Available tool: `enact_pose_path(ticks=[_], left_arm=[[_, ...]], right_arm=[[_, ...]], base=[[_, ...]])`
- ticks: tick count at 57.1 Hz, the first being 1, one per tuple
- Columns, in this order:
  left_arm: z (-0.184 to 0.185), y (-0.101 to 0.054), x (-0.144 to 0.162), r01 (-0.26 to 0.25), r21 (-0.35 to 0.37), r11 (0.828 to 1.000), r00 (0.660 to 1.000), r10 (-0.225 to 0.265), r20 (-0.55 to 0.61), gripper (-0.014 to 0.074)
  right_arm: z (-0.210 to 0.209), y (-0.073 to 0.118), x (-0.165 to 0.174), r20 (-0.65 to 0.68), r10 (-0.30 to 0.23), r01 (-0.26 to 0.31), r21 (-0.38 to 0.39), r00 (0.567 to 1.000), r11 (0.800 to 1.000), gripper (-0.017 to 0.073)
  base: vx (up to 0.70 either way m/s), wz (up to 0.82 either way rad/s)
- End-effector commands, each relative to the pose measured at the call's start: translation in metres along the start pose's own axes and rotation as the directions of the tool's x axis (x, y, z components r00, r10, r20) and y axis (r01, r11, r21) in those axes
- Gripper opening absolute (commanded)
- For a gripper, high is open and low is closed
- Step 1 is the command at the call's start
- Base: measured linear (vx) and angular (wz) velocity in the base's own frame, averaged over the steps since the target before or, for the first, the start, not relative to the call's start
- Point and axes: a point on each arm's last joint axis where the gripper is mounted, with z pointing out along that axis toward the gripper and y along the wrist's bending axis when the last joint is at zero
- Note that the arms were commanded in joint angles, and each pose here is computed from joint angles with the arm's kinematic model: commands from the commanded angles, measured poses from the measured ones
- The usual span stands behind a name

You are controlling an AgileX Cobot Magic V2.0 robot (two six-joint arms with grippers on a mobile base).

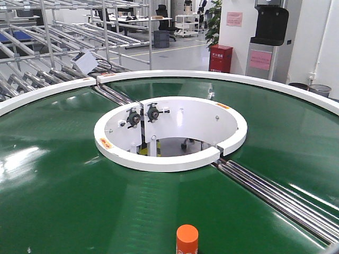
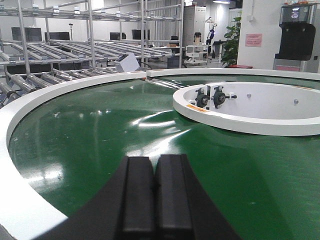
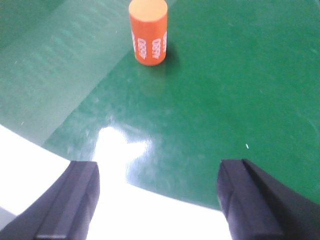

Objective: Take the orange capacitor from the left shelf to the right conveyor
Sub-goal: 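Raise and withdraw the right gripper from the standing cylinder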

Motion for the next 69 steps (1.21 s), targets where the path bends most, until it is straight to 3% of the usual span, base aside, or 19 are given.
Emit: enact_pose_path(ticks=[1,10,19,43,69], left_arm=[[0.0,0.001,0.003,0.014,0.0,1.0,0.998,-0.014,0.06,-0.0006],[0.0,0.001,0.003,0.014,0.0,1.0,0.998,-0.014,0.06,-0.0006],[0.0,0.001,0.003,0.014,0.0,1.0,0.998,-0.014,0.06,-0.0006],[0.0,0.001,0.003,0.014,0.0,1.0,0.998,-0.014,0.06,-0.0006],[0.0,0.001,0.003,0.014,0.0,1.0,0.998,-0.014,0.06,-0.0006]], right_arm=[[-0.022,-0.001,-0.006,0.098,-0.029,0.028,0.011,0.995,1.0,0.051],[-0.045,0.0,0.0,0.162,-0.058,0.056,0.019,0.985,0.998,0.0482],[-0.057,-0.001,0.005,0.191,-0.09,0.085,0.032,0.977,0.996,0.0398],[-0.06,0.0,0.007,0.194,-0.082,0.078,0.026,0.978,0.997,-0.0013],[-0.06,0.0,0.008,0.18,-0.082,0.078,0.025,0.98,0.997,-0.001]], base=[[0.0,0.0],[0.0,0.0],[0.0,0.0],[0.0,0.0],[0.0,0.0]])
